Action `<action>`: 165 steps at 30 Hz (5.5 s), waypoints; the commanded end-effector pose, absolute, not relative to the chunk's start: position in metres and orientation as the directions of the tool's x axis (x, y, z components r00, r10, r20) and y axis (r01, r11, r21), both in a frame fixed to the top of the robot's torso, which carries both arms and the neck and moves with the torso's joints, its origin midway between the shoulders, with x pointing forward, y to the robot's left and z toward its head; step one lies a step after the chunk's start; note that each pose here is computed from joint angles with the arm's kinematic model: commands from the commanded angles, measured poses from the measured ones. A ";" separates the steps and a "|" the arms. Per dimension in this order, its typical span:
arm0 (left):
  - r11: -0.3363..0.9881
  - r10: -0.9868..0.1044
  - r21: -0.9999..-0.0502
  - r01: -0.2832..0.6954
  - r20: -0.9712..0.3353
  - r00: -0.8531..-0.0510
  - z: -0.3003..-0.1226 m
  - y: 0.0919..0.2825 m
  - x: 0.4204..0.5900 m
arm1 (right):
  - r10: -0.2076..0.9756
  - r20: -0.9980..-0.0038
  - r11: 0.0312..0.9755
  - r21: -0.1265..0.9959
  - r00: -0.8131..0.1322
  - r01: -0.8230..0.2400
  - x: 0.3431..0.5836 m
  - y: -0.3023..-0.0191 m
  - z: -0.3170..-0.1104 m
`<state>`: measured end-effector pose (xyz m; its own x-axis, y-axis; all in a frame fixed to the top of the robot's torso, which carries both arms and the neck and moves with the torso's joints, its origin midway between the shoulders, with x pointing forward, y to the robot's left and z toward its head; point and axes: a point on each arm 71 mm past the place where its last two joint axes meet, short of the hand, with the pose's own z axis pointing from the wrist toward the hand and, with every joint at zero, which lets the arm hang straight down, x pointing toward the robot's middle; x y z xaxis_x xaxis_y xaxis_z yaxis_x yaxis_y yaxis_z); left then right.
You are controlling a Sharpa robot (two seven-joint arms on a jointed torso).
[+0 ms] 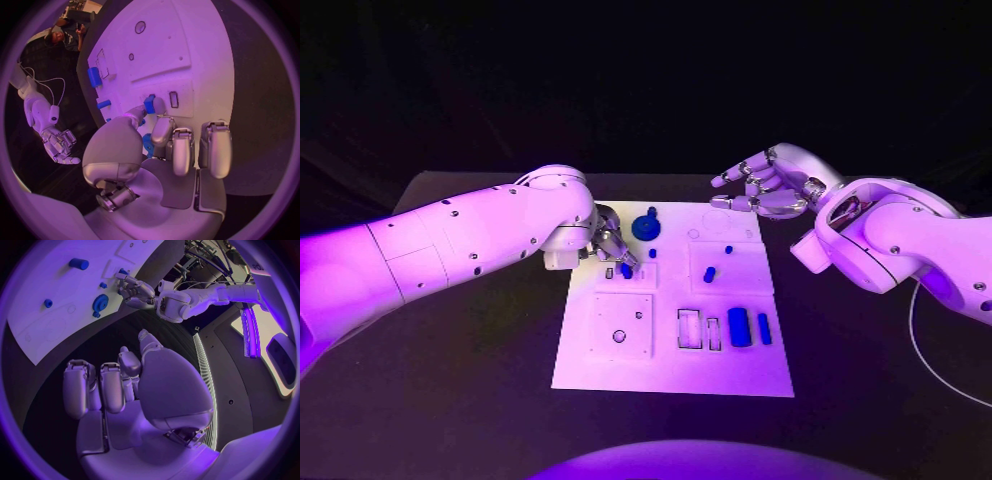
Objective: Assemble the parts on the task board
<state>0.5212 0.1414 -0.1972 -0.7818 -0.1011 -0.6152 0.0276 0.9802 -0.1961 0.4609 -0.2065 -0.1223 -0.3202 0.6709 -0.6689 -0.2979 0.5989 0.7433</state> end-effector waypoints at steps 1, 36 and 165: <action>0.995 -0.052 -0.098 0.005 -0.572 -0.818 -0.213 0.147 0.513 | 0.663 -0.671 0.595 0.741 -0.332 -0.311 0.460 -0.205 -0.122; 0.995 -0.056 -0.101 0.004 -0.588 -0.807 -0.209 0.150 0.512 | 0.661 -0.673 0.599 0.740 -0.332 -0.306 0.463 -0.207 -0.124; 0.979 -0.197 -0.174 -0.110 -0.631 -0.750 -0.170 0.181 0.571 | 0.653 -0.668 0.603 0.743 -0.356 -0.290 0.467 -0.204 -0.135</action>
